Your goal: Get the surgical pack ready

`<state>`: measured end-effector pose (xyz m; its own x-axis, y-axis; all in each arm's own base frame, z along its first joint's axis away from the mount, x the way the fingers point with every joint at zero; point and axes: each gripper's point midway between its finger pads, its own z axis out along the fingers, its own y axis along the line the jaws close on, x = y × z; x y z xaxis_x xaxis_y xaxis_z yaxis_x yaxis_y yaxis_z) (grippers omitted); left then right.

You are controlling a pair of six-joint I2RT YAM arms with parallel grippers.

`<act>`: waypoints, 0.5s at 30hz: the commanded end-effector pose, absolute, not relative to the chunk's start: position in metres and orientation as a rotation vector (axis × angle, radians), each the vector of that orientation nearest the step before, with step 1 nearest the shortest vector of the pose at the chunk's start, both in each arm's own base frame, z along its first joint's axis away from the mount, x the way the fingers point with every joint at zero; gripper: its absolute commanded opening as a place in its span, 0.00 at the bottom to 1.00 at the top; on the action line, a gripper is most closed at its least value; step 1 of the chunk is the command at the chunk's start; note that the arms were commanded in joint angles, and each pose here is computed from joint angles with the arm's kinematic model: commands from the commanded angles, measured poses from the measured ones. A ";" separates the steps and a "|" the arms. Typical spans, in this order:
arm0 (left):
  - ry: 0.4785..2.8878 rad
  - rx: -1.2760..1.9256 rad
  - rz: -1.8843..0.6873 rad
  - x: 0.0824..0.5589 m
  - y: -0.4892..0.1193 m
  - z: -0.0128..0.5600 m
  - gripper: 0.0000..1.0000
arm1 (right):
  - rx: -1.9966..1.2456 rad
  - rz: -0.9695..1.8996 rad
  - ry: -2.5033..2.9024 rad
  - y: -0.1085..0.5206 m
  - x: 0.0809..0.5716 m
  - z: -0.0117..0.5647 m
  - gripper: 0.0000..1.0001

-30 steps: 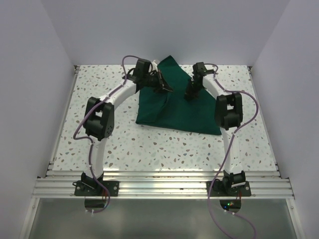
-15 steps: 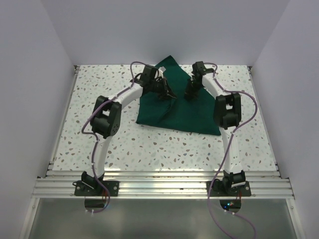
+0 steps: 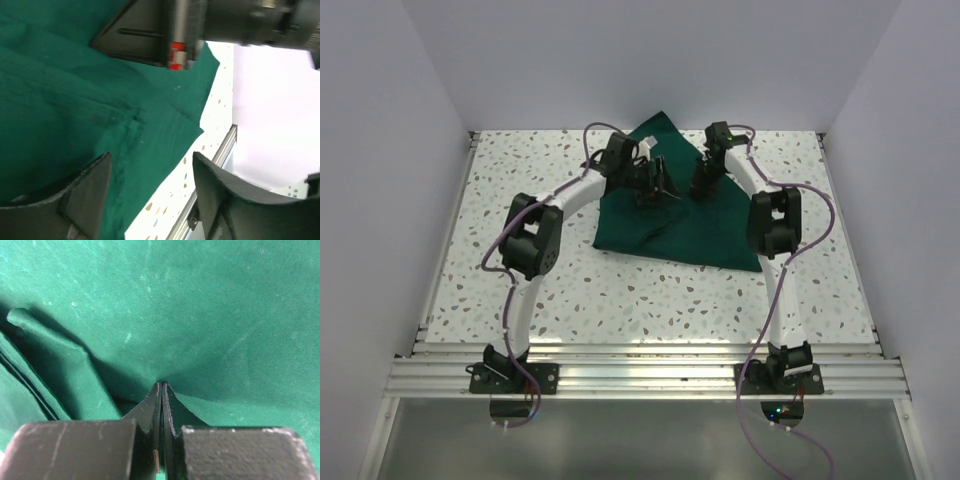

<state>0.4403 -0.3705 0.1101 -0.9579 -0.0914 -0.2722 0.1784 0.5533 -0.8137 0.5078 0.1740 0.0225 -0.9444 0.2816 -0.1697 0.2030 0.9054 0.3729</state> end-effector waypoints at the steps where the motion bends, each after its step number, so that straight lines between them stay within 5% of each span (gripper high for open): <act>1: 2.262 0.235 -1.376 0.450 -0.361 0.200 0.62 | 0.345 0.519 2.821 0.174 0.515 0.039 0.00; 10: 2.319 0.268 -1.375 0.436 -0.342 0.178 0.27 | 0.475 0.525 2.675 0.120 0.530 0.114 0.01; 15: 2.352 0.309 -1.351 0.401 -0.323 0.156 0.06 | 0.493 0.599 2.679 0.103 0.498 0.140 0.01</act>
<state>0.4209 -0.3288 0.1464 -0.9190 -0.0637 -0.3892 0.2982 0.5333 -0.7916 0.5150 0.1155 0.0691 -0.8998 0.3902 -0.1951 0.2906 0.8696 0.3992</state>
